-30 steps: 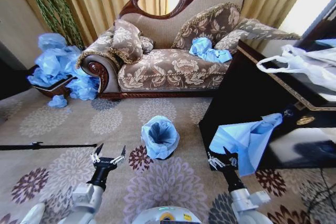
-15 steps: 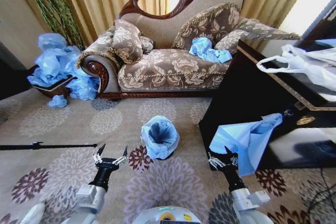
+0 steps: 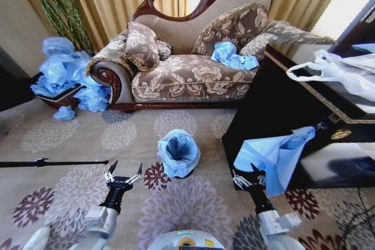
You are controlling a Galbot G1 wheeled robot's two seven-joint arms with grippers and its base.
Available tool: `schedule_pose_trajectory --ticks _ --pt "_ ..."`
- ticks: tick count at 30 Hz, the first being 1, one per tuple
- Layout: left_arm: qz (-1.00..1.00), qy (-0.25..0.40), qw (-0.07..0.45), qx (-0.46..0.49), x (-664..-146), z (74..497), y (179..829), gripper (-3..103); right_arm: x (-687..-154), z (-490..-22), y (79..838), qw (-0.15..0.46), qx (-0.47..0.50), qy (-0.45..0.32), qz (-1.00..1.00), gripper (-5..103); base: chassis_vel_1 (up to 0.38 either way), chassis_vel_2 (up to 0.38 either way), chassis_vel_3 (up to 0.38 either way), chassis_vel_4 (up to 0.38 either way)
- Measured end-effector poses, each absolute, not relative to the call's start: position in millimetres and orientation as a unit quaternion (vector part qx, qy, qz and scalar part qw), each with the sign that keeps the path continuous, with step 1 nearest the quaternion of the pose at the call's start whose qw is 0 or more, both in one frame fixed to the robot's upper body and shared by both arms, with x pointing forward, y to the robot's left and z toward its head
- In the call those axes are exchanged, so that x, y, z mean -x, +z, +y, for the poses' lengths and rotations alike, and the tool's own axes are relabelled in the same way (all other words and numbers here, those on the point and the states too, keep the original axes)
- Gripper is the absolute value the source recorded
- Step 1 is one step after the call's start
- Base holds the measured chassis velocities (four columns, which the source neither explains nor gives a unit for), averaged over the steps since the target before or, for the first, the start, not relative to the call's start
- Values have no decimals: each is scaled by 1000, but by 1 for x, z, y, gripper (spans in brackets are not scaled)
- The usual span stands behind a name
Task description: Place a garbage bag over the trash bin.
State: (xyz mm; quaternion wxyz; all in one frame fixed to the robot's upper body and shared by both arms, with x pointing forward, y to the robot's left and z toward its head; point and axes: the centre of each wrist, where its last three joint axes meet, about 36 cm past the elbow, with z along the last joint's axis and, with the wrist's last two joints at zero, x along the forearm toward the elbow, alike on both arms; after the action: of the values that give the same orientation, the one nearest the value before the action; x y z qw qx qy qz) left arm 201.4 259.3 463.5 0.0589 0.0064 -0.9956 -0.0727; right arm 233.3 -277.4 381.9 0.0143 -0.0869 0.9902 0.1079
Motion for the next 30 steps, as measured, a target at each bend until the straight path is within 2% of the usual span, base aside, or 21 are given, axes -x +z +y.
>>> schedule_pose_trajectory --ticks 30 --pt "-996 -73 59 -7 -201 259 463 100 -233 -277 382 14 86 108 990 100 0 0 0 0"
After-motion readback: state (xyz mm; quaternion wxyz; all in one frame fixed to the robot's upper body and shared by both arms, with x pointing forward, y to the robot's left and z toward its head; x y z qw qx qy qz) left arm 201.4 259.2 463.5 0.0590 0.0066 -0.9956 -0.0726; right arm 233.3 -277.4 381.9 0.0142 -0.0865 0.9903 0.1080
